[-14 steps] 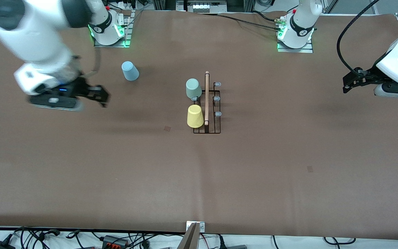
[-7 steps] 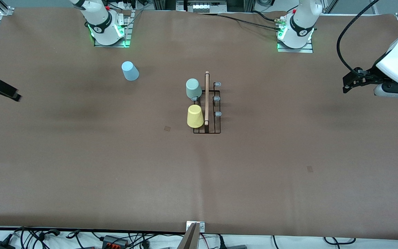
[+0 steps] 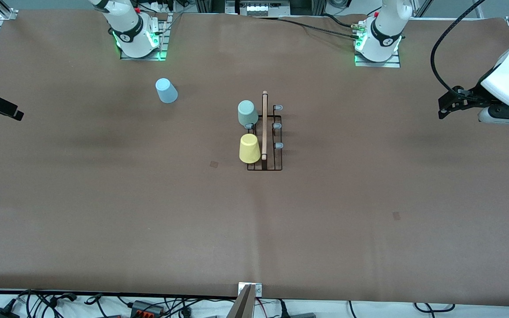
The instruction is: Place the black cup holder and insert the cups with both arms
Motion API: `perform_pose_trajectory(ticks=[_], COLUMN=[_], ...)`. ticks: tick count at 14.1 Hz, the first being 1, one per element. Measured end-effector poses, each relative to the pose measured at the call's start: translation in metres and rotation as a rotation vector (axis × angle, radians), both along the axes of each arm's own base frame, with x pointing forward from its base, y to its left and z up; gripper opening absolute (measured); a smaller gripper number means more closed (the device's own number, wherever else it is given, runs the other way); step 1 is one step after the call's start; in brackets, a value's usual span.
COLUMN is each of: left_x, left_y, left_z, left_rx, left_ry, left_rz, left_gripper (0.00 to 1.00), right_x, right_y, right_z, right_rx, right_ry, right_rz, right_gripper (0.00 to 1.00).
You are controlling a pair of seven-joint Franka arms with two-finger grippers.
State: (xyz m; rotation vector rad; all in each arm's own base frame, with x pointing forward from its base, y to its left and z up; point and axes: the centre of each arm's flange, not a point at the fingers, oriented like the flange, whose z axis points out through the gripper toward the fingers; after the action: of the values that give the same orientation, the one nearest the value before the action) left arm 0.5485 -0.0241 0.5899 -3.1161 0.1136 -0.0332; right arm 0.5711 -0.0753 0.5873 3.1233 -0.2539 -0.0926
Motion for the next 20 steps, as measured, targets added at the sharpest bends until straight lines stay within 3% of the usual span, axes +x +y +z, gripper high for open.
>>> perform_pose_trajectory(ticks=[5,8,20], left_x=[0.0,0.0,-0.001], left_y=[0.0,0.0,0.001], left_z=[0.0,0.0,-0.001], left_rx=[0.0,0.0,0.0], left_ry=[0.002,0.003,0.011], left_rz=[0.0,0.0,0.001], left_gripper=[1.0,1.0,1.0], right_x=[0.005,0.002,0.001], right_y=[0.012,0.015,0.022], right_z=[-0.001,-0.001,0.004], right_rx=[0.001,0.004,-0.002], right_ry=[-0.014,0.005,0.004], right_rz=[0.073,0.081,0.115], right_gripper=[1.0,1.0,1.0])
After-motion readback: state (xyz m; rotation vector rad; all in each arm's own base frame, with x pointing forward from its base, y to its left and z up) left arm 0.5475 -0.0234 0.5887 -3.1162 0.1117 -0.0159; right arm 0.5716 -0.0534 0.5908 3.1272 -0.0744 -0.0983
